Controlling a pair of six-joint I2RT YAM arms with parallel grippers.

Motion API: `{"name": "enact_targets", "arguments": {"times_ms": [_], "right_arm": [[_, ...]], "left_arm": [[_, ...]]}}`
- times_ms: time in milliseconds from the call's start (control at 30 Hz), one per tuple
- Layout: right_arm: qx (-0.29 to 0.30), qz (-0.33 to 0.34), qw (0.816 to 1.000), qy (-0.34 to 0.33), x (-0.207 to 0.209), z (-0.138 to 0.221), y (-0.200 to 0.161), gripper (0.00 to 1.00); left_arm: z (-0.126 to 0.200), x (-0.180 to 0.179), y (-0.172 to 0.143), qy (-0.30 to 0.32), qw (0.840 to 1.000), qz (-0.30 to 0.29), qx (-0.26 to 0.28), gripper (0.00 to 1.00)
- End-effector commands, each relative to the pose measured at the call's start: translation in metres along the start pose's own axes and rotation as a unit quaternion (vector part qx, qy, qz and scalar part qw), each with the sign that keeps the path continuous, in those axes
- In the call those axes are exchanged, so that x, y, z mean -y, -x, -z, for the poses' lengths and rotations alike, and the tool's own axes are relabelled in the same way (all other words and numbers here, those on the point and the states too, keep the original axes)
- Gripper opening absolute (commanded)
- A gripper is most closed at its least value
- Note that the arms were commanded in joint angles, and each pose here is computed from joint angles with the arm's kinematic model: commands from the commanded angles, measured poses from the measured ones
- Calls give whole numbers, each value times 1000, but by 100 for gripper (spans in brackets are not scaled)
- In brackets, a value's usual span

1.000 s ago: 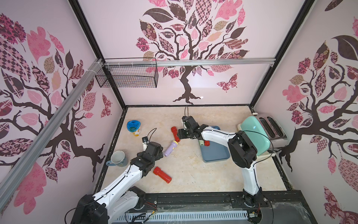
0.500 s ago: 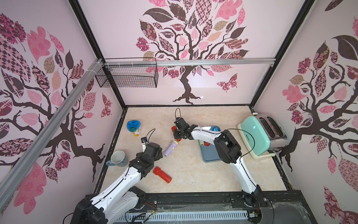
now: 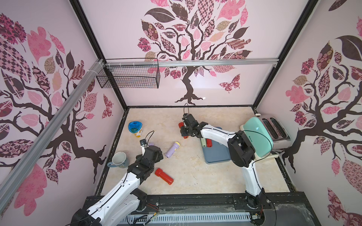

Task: Put the flashlights into the storage boxes
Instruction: Pick up the flashlight from the center of the board, then place the flashlight at the storage box.

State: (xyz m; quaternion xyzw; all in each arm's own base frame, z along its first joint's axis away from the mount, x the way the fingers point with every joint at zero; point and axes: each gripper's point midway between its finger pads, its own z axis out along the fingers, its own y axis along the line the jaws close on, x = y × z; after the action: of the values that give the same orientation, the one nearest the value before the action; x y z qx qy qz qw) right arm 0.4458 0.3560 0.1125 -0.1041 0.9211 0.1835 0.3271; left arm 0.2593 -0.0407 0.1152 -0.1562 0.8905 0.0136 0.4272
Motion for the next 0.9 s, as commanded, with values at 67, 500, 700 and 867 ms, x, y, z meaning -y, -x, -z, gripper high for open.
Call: {"name": "enact_targets", "arguments": {"times_ms": [67, 500, 700, 867], "right_arm": [[84, -36, 996, 11, 45, 86, 47, 30], [20, -53, 992, -116, 158, 95, -66, 33], [27, -71, 991, -113, 166, 92, -59, 36], [17, -74, 989, -129, 180, 83, -59, 39]], "left_arm": [[-6, 1, -9, -4, 1000, -14, -12, 97], [-10, 11, -10, -15, 999, -27, -25, 98], [-11, 5, -4, 11, 999, -27, -18, 98], [-17, 14, 8, 3, 999, 36, -9, 98]]}}
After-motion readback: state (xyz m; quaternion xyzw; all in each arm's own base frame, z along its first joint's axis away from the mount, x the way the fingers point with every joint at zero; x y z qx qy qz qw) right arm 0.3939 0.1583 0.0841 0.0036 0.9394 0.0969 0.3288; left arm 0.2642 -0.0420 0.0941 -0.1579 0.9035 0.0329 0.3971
